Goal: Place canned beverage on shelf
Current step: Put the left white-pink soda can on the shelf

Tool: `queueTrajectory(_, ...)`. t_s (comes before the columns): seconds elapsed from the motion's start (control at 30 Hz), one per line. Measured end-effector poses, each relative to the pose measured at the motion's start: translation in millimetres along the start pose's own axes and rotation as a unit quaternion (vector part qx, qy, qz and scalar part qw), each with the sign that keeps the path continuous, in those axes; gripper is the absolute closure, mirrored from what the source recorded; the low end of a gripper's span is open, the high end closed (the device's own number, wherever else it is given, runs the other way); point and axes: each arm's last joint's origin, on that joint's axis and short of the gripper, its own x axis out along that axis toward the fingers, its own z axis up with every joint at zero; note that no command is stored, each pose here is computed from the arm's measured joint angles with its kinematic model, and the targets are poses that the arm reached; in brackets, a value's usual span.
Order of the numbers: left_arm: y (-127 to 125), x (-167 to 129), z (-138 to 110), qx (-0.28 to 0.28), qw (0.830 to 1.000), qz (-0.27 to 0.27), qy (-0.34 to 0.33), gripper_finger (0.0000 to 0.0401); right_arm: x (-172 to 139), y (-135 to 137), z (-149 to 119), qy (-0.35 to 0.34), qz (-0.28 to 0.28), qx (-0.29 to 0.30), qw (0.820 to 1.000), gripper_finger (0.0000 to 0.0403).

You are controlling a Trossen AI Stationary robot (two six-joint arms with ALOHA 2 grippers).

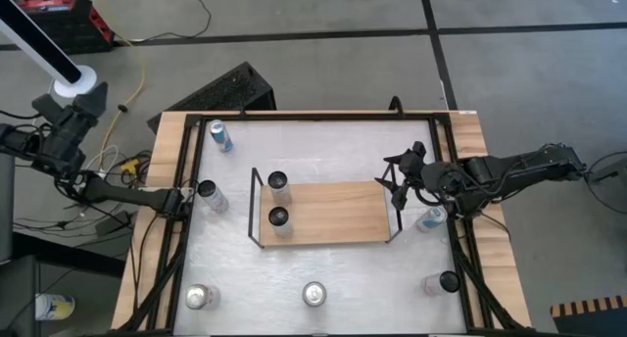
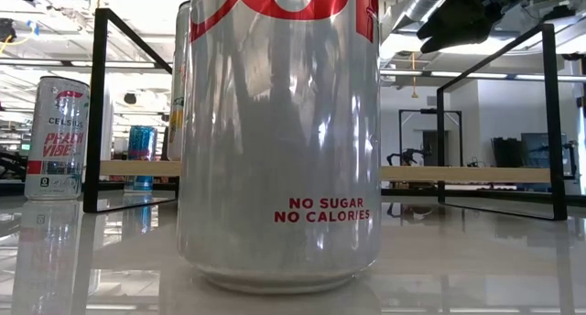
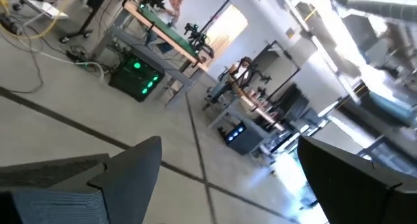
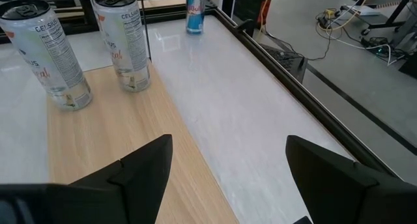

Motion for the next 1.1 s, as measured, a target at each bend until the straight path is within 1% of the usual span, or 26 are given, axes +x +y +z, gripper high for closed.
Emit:
queueTrajectory(0.17,-5.7,0.0,-10.1,0.050,0.999,-0.008,-0.005,0.0058,0.0,0.0,0.0,0.000,0.000,0.000,1.000,0.0078)
queueTrajectory(0.27,-12.9,0.6,-18.4,0.084,0.994,-0.060,-0.027,0.0058,0.0,0.0,0.0,0.000,0.000,0.000,1.000,0.0078)
queueTrajectory(0.33,-16.7,0.4,-23.2,0.095,0.992,-0.082,-0.034,0.0058,0.0,0.0,0.0,0.000,0.000,0.000,1.000,0.0078)
queueTrajectory(0.43,-19.5,0.2,-27.4,0.085,0.991,-0.099,-0.035,0.0058,0.0,0.0,0.0,0.000,0.000,0.000,1.000,0.0078)
queueTrajectory(0.53,-20.3,0.2,-30.6,0.037,0.994,-0.101,-0.026,0.0058,0.0,0.0,0.0,0.000,0.000,0.000,1.000,0.0078)
queueTrajectory(0.67,-22.4,0.0,-40.5,0.002,0.994,-0.109,-0.009,0.0058,0.0,0.0,0.0,0.000,0.000,0.000,1.000,0.0078)
queueTrajectory(0.73,-25.2,-0.5,-47.2,0.003,0.989,-0.151,0.000,0.0058,0.0,0.0,0.0,0.000,0.000,0.000,1.000,0.0078)
queueTrajectory(0.8,-29.3,-1.2,-51.7,0.015,0.974,-0.227,0.011,0.0058,0.0,0.0,0.0,0.000,0.000,0.001,1.000,0.0078)
queueTrajectory(0.83,-31.6,-2.1,-52.9,0.022,0.961,-0.274,0.017,0.0058,0.0,0.0,0.0,0.000,0.000,0.000,1.000,0.0078)
queueTrajectory(0.9,-34.5,-4.0,-53.9,0.042,0.930,-0.364,0.037,0.0058,0.0,0.0,0.0,0.000,0.000,0.000,1.000,0.0078)
queueTrajectory(0.93,-36.9,-4.4,-55.0,0.054,0.918,-0.390,0.054,0.0058,0.0,0.0,0.0,0.000,0.000,0.000,1.000,0.0078)
queueTrajectory(1.0,-43.2,-4.4,-61.6,0.107,0.902,-0.406,0.097,0.0058,0.0,0.0,0.0,0.000,0.000,0.000,1.000,0.0078)
queueTrajectory(1.07,-51.5,-5.0,-71.1,0.158,0.889,-0.404,0.144,0.0058,0.0,0.0,0.1,0.000,0.000,0.001,1.000,0.0078)
queueTrajectory(1.1,-56.7,-5.8,-75.4,0.182,0.880,-0.407,0.166,0.0058,0.0,0.0,0.0,0.000,0.000,0.001,1.000,0.0078)
